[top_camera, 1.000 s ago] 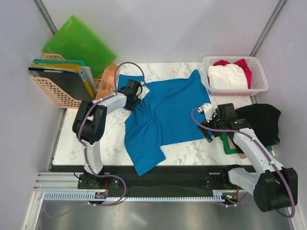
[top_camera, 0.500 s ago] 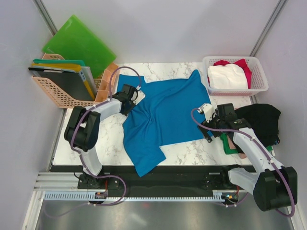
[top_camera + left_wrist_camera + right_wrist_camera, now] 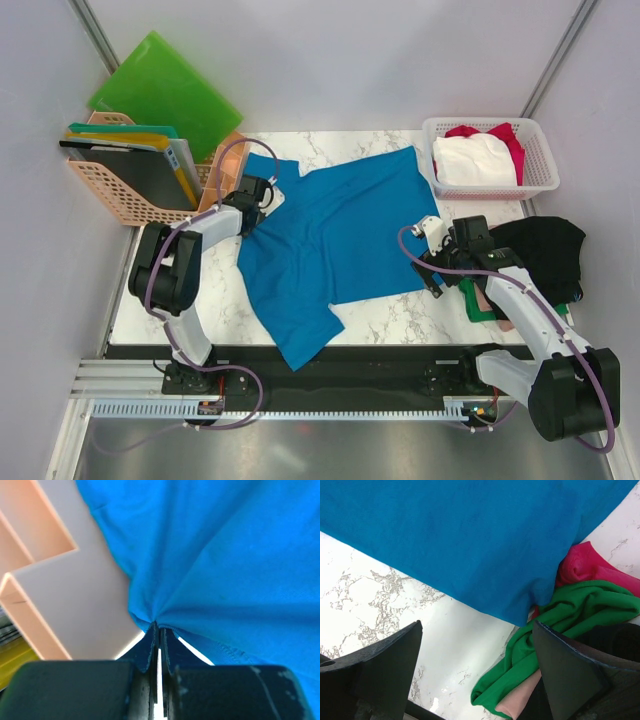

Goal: Fold and stack the t-shirts

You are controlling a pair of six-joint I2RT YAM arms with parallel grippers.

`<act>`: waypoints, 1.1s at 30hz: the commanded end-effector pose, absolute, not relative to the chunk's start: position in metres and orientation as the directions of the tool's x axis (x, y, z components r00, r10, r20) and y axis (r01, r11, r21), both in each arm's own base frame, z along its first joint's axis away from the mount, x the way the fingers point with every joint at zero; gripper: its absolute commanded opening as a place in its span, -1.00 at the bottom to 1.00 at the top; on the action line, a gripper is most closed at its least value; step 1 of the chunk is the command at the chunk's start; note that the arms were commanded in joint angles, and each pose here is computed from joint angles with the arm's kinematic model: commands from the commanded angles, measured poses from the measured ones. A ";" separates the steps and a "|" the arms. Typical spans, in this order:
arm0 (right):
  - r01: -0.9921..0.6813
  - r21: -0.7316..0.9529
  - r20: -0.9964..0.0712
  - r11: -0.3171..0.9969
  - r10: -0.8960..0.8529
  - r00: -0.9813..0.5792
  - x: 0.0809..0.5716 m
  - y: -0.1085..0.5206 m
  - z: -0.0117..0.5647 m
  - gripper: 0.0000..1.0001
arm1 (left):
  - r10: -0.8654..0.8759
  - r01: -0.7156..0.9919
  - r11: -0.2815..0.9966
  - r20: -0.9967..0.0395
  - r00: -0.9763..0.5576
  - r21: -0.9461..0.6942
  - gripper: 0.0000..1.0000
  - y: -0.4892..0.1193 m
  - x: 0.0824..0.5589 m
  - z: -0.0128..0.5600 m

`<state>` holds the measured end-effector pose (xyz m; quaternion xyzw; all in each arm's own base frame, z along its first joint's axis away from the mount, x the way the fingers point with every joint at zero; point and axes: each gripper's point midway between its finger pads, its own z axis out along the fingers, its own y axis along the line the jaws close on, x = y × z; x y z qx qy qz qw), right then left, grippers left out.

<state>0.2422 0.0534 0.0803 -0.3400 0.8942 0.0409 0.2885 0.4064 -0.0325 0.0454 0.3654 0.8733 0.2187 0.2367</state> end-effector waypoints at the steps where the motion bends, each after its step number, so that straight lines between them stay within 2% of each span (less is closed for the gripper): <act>1: -0.647 -0.130 -0.569 0.752 -0.591 -0.572 0.245 0.057 0.084 0.96 | 0.742 0.469 0.593 -0.217 -0.635 0.654 -0.95 -0.008 0.416 0.058; 3: -0.647 -0.129 -0.568 0.751 -0.591 -0.573 0.245 0.057 0.084 0.96 | 0.735 0.459 0.594 -0.214 -0.644 0.660 -0.95 -0.003 0.417 0.058; 5: -0.649 -0.127 -0.568 0.750 -0.592 -0.572 0.244 0.058 0.083 0.96 | 0.731 0.464 0.598 -0.208 -0.650 0.653 -0.72 -0.001 0.415 0.054; 6: -0.647 -0.129 -0.568 0.751 -0.591 -0.573 0.245 0.057 0.084 0.96 | 0.731 0.466 0.596 -0.203 -0.652 0.654 -0.56 0.000 0.414 0.053; 7: -0.646 -0.128 -0.567 0.752 -0.590 -0.575 0.244 0.057 0.083 0.96 | 0.731 0.466 0.594 -0.198 -0.653 0.656 -0.10 0.000 0.414 0.052; 10: -0.646 -0.129 -0.569 0.752 -0.590 -0.573 0.245 0.057 0.084 0.96 | 0.732 0.471 0.579 -0.170 -0.660 0.666 0.30 0.005 0.411 0.047; 19: -0.641 -0.137 -0.572 0.755 -0.589 -0.571 0.245 0.056 0.085 0.96 | 0.731 0.445 0.582 -0.198 -0.654 0.681 0.39 0.012 0.393 0.082; 29: -0.645 -0.129 -0.576 0.753 -0.586 -0.570 0.247 0.058 0.084 0.96 | 0.724 0.432 0.600 -0.228 -0.651 0.673 0.50 0.026 0.332 0.123; 31: -0.644 -0.128 -0.574 0.754 -0.586 -0.572 0.247 0.058 0.083 0.96 | 0.730 0.471 0.620 -0.241 -0.639 0.628 0.51 0.021 0.316 0.125; 33: -0.644 -0.128 -0.576 0.754 -0.585 -0.571 0.247 0.059 0.083 0.96 | 0.768 0.604 0.635 -0.309 -0.561 0.481 0.57 -0.010 0.283 0.125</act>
